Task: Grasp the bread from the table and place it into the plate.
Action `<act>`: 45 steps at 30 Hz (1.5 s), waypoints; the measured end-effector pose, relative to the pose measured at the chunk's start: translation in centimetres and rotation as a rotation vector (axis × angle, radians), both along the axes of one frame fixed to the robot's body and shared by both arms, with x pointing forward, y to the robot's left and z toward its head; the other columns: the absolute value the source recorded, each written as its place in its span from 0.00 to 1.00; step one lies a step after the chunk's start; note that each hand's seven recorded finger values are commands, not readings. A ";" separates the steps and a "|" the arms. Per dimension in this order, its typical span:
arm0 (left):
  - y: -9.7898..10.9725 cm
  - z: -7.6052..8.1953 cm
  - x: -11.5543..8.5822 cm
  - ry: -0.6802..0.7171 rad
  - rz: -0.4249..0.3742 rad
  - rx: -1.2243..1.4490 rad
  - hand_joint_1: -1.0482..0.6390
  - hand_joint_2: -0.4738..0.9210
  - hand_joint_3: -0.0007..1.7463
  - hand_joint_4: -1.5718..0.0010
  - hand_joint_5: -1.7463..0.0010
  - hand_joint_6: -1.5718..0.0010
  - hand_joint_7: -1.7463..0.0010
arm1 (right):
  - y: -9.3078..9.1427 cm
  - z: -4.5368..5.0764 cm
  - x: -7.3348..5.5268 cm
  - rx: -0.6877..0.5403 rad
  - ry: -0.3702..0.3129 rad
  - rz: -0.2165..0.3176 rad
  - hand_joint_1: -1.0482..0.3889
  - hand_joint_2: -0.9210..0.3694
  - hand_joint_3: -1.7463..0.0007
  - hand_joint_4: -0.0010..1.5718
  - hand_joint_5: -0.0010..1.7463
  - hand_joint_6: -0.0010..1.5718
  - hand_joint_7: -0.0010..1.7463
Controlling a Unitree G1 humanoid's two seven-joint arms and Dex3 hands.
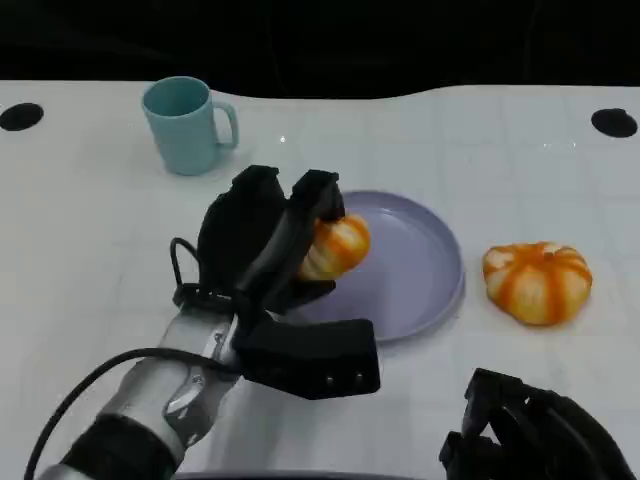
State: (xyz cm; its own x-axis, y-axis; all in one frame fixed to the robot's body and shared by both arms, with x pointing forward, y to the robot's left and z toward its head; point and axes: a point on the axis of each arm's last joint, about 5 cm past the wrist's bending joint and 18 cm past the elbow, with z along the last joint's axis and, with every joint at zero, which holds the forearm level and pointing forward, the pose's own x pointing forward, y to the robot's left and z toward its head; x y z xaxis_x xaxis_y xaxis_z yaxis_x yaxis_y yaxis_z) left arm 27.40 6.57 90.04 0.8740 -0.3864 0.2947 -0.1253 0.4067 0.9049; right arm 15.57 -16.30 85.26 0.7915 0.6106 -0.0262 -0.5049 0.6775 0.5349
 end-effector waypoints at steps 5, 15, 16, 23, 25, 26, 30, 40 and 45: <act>-1.2 0.1 0.5 0.047 -0.037 0.007 0.49 0.74 0.43 0.40 0.00 0.41 0.43 | 0.0 -0.03 -0.1 0.000 0.002 0.000 0.24 0.00 0.88 0.55 0.92 0.50 0.77; -3.1 -0.2 1.1 0.186 -0.098 0.010 0.47 0.96 0.08 0.51 0.18 0.40 0.68 | -0.1 -0.13 -0.1 0.005 -0.001 0.007 0.24 0.00 0.87 0.55 0.92 0.49 0.77; -3.1 -0.1 1.2 0.199 -0.104 0.014 0.46 0.98 0.06 0.52 0.24 0.42 0.73 | -0.1 -0.14 -0.1 0.005 -0.001 0.007 0.24 0.00 0.87 0.55 0.92 0.49 0.77; -3.3 0.2 1.5 0.291 -0.132 0.090 0.27 1.00 0.04 0.75 0.78 0.75 1.00 | -0.1 -0.12 -0.1 0.005 -0.007 0.005 0.24 0.00 0.88 0.56 0.91 0.50 0.76; -3.3 0.2 1.5 0.322 -0.127 0.125 0.19 1.00 0.08 0.81 0.86 0.83 1.00 | -0.1 -0.12 -0.1 0.004 -0.007 0.006 0.24 0.00 0.88 0.56 0.91 0.50 0.76; -3.3 0.2 1.5 0.327 -0.125 0.147 0.15 1.00 0.11 0.83 0.88 0.86 1.00 | -0.1 -0.12 -0.1 0.004 -0.007 0.006 0.23 0.00 0.88 0.56 0.91 0.50 0.76; -3.1 1.0 1.7 0.328 -0.115 0.200 0.08 1.00 0.17 0.90 0.92 0.95 1.00 | -0.1 -0.11 -0.1 0.004 -0.007 0.006 0.23 0.00 0.88 0.56 0.91 0.50 0.76; -2.1 2.6 1.2 0.337 -0.136 0.163 0.06 1.00 0.21 0.84 0.90 0.91 0.98 | -0.1 -0.10 -0.1 0.005 -0.008 0.006 0.25 0.00 0.88 0.55 0.91 0.50 0.77; -0.9 2.3 0.1 0.371 -0.152 0.008 0.18 1.00 0.11 0.71 0.83 0.80 0.95 | -0.1 -0.11 -0.1 0.004 -0.008 0.006 0.25 0.00 0.87 0.55 0.91 0.50 0.76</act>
